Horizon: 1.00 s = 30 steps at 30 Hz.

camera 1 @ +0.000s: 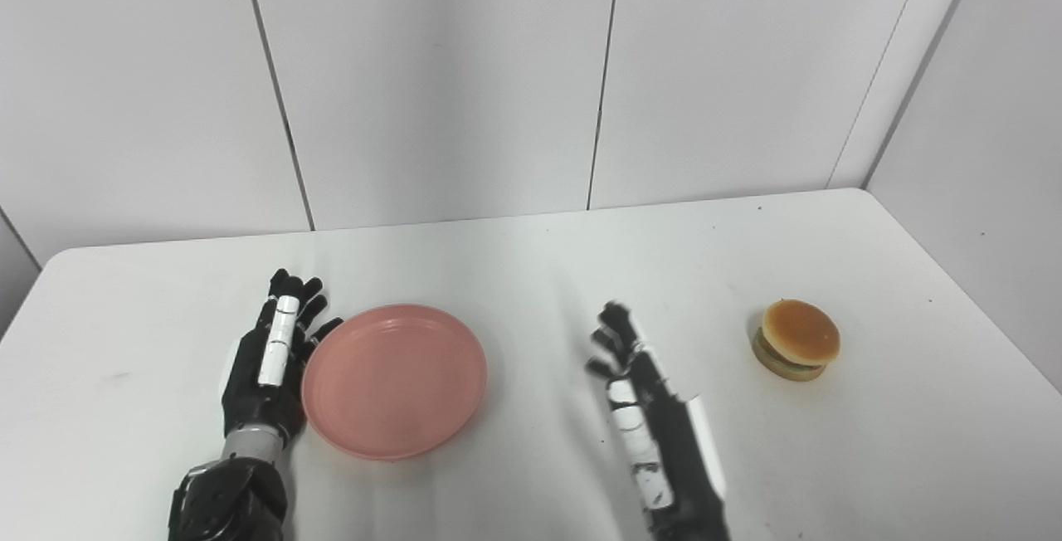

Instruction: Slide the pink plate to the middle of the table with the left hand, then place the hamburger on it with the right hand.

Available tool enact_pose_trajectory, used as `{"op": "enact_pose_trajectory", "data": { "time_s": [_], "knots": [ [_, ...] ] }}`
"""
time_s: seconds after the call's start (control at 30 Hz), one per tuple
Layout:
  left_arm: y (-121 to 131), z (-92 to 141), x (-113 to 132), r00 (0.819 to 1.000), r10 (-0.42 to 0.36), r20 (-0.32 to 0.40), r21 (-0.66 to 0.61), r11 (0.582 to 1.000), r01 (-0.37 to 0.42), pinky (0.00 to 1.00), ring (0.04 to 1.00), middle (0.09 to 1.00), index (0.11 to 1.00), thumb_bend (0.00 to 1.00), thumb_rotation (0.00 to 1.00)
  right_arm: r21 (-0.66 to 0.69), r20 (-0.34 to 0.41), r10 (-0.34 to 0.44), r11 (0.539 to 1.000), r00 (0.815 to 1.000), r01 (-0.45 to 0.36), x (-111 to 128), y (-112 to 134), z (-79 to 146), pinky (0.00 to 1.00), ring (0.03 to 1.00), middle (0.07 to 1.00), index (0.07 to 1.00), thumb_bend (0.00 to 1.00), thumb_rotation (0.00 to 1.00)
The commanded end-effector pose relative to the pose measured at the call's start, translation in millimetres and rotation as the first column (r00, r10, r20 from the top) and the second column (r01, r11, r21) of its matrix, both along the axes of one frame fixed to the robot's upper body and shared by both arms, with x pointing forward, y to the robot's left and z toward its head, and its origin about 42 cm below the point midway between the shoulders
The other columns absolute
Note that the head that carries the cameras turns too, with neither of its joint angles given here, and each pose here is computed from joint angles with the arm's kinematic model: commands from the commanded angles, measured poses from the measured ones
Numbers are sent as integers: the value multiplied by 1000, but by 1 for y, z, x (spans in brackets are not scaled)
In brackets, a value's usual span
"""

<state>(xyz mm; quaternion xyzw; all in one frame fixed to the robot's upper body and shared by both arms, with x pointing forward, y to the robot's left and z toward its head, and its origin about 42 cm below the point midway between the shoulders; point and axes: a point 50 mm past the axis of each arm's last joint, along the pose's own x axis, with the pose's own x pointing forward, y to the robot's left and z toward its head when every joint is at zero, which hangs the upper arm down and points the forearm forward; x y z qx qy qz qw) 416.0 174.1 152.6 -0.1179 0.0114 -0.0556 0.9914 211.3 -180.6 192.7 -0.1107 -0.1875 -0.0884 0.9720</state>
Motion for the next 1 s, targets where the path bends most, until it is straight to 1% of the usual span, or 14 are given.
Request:
{"op": "enact_pose_trajectory", "data": {
  "time_s": [0.0,0.03,0.07,0.1,0.13,0.2,0.37,0.43,0.5,0.6,0.67,0.8,0.9,0.97],
  "knots": [
    [-2,3,5,1000,-10,2,3,1000,10,769,903,886,979,788,718,-237,49,-24,971,998,35,-13,-37,4,853,902,920,916,692,976],
    [-3,3,5,1000,-9,2,5,1000,9,767,900,885,978,789,720,-303,75,-42,951,996,62,-7,-46,11,850,900,917,913,705,972],
    [-4,3,6,1000,-9,2,6,1000,9,762,896,879,970,808,713,-346,92,-53,935,994,82,-4,-52,15,854,901,912,912,710,942],
    [-5,4,7,1000,-8,4,6,1000,8,761,895,878,968,812,711,-410,120,-74,904,990,117,1,-61,21,856,901,911,912,711,935],
    [-5,4,7,1000,-8,6,5,1000,8,764,894,878,964,822,709,-471,145,-95,869,985,153,5,-70,27,807,869,894,894,738,918],
    [-6,5,8,1000,-7,7,2,1000,7,764,889,877,961,832,703,-550,182,-131,808,975,211,11,-82,37,796,865,888,877,762,906],
    [-8,3,5,1000,-14,4,10,1000,14,751,887,878,969,835,709,-646,231,-194,702,953,300,21,-103,51,804,886,884,854,785,890],
    [-7,2,6,1000,-17,2,18,1000,17,740,883,875,969,829,714,-678,251,-221,655,942,335,27,-111,54,772,862,869,825,780,877],
    [-4,2,8,1000,-18,1,20,1000,18,731,887,873,968,832,710,-712,260,-252,602,932,362,36,-120,55,735,810,824,758,783,866],
    [1,5,12,1000,-19,12,20,1000,19,755,896,878,966,831,706,-752,257,-290,540,922,379,51,-133,55,683,764,778,707,765,768],
    [3,7,13,1000,-22,21,24,999,22,758,906,893,972,818,708,-765,256,-301,517,918,383,57,-137,55,661,741,758,694,767,724],
    [8,12,14,999,-35,36,20,999,35,782,925,913,990,766,703,-788,266,-317,472,910,395,74,-150,57,652,720,742,686,774,708],
    [10,14,14,998,-39,41,26,999,38,785,929,915,998,749,705,-806,268,-328,439,906,398,85,-157,56,650,714,736,685,774,717],
    [10,15,14,998,-40,41,26,999,39,786,928,914,1000,746,702,-813,260,-336,429,905,393,92,-162,55,656,718,735,689,770,734]
  ]
}}
